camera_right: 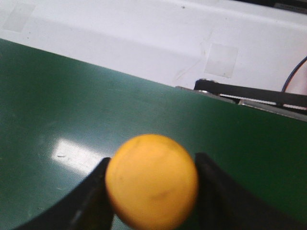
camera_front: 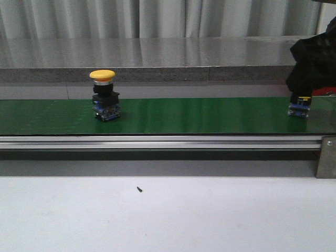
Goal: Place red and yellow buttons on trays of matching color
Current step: 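Lift the yellow button and lower it into the yellow tray, open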
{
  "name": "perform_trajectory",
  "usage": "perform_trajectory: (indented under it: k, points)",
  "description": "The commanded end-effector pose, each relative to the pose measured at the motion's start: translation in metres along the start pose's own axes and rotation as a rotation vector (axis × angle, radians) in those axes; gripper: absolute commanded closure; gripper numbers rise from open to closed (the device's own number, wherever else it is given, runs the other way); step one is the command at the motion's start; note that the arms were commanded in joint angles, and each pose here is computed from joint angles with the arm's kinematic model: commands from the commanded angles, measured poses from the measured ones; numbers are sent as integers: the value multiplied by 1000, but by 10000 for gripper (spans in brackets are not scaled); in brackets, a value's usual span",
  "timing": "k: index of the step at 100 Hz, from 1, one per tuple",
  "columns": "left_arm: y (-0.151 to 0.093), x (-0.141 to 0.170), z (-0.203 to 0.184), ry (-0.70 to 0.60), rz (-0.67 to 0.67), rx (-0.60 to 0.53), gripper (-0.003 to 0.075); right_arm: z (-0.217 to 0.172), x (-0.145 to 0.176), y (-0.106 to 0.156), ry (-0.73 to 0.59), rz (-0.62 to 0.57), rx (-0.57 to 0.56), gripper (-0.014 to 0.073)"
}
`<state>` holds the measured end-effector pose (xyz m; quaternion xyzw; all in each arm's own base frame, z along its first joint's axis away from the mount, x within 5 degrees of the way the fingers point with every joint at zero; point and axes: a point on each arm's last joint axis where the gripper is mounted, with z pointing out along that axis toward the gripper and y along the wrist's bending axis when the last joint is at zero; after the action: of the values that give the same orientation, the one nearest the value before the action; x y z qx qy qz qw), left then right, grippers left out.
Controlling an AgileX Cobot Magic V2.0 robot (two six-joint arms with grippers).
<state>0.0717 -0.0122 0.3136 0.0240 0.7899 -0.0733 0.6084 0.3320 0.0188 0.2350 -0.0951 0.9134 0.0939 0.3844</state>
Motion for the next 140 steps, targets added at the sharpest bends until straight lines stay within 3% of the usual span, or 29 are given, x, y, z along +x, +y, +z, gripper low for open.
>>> perform_trajectory:
  k: [1, 24, 48, 78, 100, 140]
  points:
    - [-1, -15, -3, -97, -6, 8, 739, -14, -17, -1, -83, -15, 31, 384]
    - [-1, -15, -3, -97, -6, 8, 740, -33, -24, -2, -129, -18, 38, 388]
    - [-1, -15, -3, -97, -6, 8, 739, -97, -27, -14, -214, 17, 60, 390]
    - [-1, -15, -3, -97, -6, 8, 740, -154, 34, -47, -220, 197, 235, 390]
    - [-1, -15, -3, -99, -6, 8, 739, -149, 87, -50, -176, 341, 319, 390]
    - [-1, -15, -3, -98, -6, 8, 740, -131, 107, -62, -143, 405, 392, 390]
